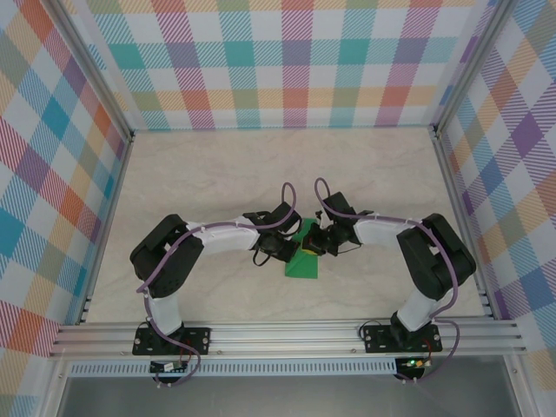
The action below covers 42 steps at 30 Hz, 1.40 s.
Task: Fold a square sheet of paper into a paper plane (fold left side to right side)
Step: Fold the triangle a second time at the center of the table.
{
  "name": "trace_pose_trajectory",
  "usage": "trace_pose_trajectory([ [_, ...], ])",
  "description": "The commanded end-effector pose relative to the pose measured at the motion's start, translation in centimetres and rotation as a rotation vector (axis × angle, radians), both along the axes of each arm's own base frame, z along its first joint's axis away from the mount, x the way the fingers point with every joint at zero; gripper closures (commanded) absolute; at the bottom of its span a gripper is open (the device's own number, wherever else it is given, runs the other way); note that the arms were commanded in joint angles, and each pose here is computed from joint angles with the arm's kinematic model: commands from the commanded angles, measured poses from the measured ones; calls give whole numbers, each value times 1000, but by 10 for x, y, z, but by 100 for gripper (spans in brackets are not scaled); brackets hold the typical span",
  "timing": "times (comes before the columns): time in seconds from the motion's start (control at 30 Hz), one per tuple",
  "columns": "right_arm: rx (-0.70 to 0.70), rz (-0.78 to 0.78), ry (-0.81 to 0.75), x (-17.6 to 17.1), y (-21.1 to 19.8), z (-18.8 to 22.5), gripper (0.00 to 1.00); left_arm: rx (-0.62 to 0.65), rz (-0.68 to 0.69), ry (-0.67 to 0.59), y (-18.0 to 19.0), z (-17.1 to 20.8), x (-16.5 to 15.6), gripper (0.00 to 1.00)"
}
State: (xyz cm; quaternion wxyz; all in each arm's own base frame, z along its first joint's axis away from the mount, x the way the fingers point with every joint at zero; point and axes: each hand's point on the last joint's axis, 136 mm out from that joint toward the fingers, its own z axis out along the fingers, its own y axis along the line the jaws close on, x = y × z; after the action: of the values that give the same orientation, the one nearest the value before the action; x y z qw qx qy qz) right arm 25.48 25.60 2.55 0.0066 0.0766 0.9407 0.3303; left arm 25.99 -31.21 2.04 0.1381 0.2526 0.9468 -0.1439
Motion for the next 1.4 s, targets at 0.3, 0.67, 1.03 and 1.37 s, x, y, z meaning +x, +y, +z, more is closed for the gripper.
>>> trace_pose_trajectory([
  [0.3,-87,17,13,-5,-13,-19,100,53,-10,33,16,-11,-9,100],
  [0.67,-139,26,24,-10,-22,-33,100,55,-11,25,18,-7,-10,100],
  [1.03,-158,28,45,-18,-28,-42,100,-48,-8,-63,9,56,-2,79],
  [1.37,-161,32,42,-18,-29,-40,100,-307,-28,17,-8,94,-35,72],
])
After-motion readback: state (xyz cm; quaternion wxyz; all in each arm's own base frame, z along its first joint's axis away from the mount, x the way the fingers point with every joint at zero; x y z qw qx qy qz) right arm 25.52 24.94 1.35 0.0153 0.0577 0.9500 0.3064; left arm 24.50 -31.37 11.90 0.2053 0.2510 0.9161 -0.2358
